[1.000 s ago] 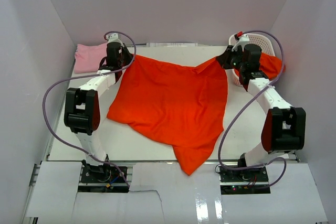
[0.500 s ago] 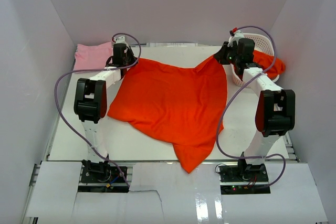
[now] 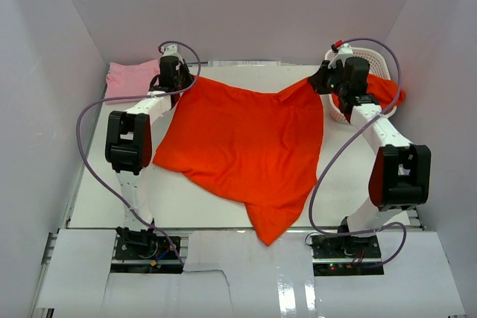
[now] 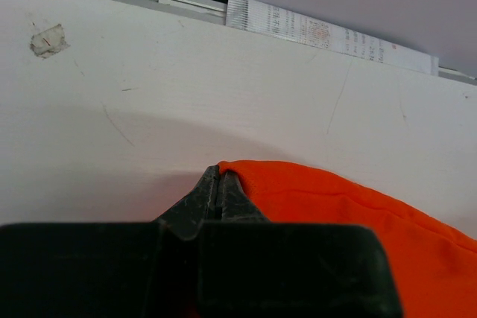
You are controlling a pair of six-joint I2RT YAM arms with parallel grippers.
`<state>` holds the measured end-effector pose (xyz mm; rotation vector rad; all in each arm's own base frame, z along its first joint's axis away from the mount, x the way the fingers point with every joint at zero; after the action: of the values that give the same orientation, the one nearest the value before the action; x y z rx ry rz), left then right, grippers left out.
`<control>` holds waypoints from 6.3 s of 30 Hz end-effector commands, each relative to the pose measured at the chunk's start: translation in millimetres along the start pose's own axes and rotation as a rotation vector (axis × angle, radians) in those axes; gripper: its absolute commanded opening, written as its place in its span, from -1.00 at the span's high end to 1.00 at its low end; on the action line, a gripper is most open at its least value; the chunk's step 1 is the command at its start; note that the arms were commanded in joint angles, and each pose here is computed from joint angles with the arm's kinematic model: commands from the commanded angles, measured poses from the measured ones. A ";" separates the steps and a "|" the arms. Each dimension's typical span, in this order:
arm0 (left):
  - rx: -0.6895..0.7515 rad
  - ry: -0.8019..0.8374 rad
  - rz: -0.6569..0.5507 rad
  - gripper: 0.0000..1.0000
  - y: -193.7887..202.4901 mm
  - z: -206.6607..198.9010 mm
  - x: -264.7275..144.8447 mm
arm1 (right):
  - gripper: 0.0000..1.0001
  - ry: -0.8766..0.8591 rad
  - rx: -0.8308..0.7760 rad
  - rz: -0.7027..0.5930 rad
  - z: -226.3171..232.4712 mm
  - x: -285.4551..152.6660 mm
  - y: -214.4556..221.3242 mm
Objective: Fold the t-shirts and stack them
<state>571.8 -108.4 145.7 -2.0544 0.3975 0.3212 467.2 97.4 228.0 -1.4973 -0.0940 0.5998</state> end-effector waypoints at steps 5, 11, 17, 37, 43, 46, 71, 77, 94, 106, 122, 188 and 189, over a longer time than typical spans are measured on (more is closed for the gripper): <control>-0.017 -0.002 -0.053 1.00 -23.6 -9.3 -11.5 | 0.85 0.009 -0.059 -0.078 12.6 -40.2 -24.1; -0.049 -0.018 -0.040 1.00 -14.4 -3.8 -15.8 | 0.85 -0.012 -0.031 -0.019 26.9 -51.9 6.6; -0.062 -0.051 -0.031 1.00 -9.2 5.9 -21.3 | 0.84 -0.038 -0.004 0.033 43.6 -62.4 38.2; -0.052 -0.078 -0.041 1.00 -26.9 16.5 -19.0 | 0.85 -0.068 0.005 0.104 73.2 -97.0 76.4; -0.026 -0.023 -0.040 1.00 -40.7 1.9 -6.4 | 0.84 -0.082 0.014 0.120 81.0 -105.6 87.4; -0.012 -0.008 -0.045 1.00 -45.6 -2.2 -3.8 | 0.85 -0.087 0.016 0.128 84.3 -107.7 92.2; 0.005 -0.092 0.048 1.00 3.3 31.5 -16.8 | 0.84 -0.131 0.040 0.188 111.6 -117.5 119.3; 0.005 -0.102 0.029 1.00 -1.3 31.6 -22.3 | 0.85 -0.136 0.043 0.196 115.6 -121.5 125.1; 0.020 -0.114 0.045 1.00 0.2 34.6 -38.5 | 0.85 -0.140 0.090 0.307 125.4 -134.2 168.9; 0.028 -0.181 0.093 1.00 14.9 49.0 -49.7 | 0.85 -0.032 0.139 0.496 114.4 -127.3 219.3; 0.043 -0.388 0.148 1.00 35.3 85.4 -86.4 | 0.85 0.106 0.202 0.701 75.0 -67.7 237.5; 0.095 -0.508 0.129 1.00 15.1 54.7 -83.0 | 0.84 0.050 0.166 0.518 31.1 -5.5 108.7; 0.096 -0.510 0.129 1.00 15.5 55.2 -83.1 | 0.85 0.050 0.156 0.495 29.7 -1.4 97.8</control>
<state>484.5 -58.1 111.0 -1.7659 0.2548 0.9032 408.1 114.8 120.6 -1.3572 0.4143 0.9511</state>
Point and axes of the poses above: each gripper's point midway between its finger pads, its own x axis out along the fingers, its own z axis along the line the jaws close on, y = z × x, the point moved 3 cm from there along -x, back along the fingers, and after that the axes turned 10 degrees about -x, right-handed, at the moved point
